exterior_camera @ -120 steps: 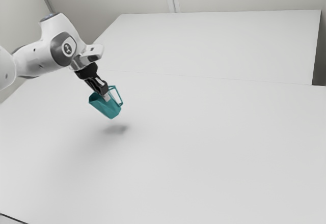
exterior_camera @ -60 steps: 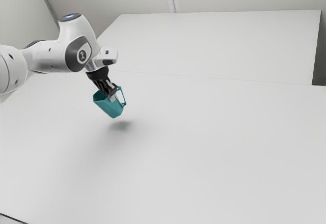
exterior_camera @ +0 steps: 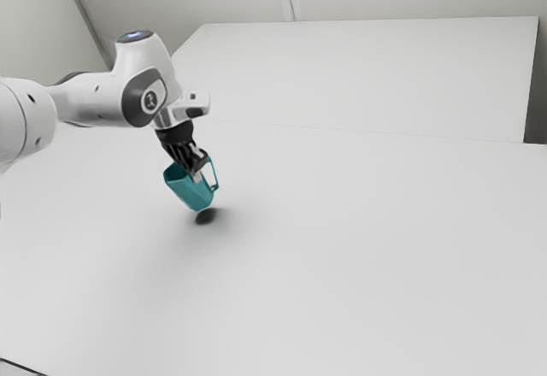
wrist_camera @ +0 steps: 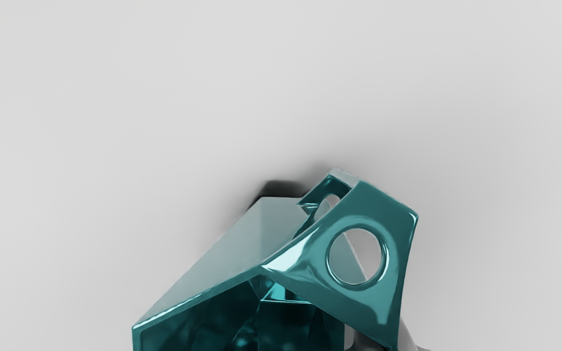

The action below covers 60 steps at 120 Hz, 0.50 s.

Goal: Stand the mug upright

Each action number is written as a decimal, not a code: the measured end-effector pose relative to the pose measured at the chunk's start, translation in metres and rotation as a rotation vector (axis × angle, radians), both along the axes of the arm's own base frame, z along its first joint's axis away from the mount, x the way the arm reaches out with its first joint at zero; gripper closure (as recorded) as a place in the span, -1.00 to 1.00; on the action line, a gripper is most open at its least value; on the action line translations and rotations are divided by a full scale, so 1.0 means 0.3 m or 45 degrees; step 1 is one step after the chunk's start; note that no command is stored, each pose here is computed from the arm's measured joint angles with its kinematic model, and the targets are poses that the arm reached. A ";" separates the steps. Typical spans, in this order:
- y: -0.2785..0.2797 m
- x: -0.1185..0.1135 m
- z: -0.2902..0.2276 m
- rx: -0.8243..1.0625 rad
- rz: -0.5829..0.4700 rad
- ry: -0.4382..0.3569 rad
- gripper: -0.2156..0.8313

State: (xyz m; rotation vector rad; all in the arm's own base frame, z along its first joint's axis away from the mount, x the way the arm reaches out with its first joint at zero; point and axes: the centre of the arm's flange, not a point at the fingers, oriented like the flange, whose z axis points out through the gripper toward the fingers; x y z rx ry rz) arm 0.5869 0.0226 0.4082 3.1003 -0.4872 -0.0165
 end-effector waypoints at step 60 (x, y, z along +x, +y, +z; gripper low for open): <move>-0.016 0.022 -0.103 0.001 0.053 0.051 0.91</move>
